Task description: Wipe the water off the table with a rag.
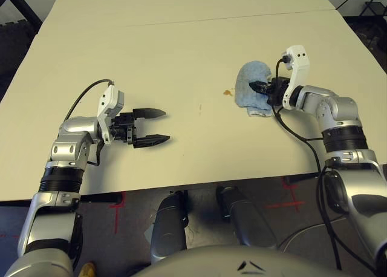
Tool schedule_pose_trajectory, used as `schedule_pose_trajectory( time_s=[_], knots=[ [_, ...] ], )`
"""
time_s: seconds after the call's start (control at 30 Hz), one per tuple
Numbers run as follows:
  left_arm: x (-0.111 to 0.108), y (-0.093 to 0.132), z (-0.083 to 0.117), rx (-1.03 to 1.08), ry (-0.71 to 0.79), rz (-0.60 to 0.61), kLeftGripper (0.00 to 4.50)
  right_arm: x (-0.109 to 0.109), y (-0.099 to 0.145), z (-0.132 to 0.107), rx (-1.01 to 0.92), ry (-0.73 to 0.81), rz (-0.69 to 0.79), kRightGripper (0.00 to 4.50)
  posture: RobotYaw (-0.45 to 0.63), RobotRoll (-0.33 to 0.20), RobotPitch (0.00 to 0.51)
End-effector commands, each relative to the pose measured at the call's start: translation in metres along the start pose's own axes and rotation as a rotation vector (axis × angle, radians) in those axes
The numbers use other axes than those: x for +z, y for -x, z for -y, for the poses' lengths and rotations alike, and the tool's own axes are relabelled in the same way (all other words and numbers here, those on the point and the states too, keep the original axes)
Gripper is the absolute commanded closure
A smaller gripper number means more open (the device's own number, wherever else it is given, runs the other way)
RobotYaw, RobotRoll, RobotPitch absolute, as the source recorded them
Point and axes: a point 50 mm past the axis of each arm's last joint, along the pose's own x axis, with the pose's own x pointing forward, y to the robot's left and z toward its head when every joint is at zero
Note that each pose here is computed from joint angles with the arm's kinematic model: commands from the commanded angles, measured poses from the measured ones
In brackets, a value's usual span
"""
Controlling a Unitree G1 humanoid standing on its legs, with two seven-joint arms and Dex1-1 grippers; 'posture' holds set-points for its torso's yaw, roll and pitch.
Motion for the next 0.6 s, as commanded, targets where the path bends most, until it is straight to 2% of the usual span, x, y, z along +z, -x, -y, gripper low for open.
schedule_pose_trajectory(
  time_s=[0.03, 0.2, 0.6],
  knots=[
    [0.000, 0.003, 0.002, 0.005, 0.000, -0.013, 0.00, -0.012, -0.014, -0.017, 0.077, -0.018, -0.058, 4.39, -0.20, 0.000, 0.208],
    [0.000, 0.003, 0.001, 0.005, 0.000, -0.012, 0.00, -0.014, -0.026, -0.036, 0.139, -0.019, -0.062, 4.39, -0.20, 0.000, 0.207],
    [0.001, 0.002, -0.001, 0.012, -0.006, -0.010, 0.00, -0.013, -0.044, -0.064, 0.229, -0.012, -0.064, 4.39, -0.20, 0.000, 0.203]
  ],
)
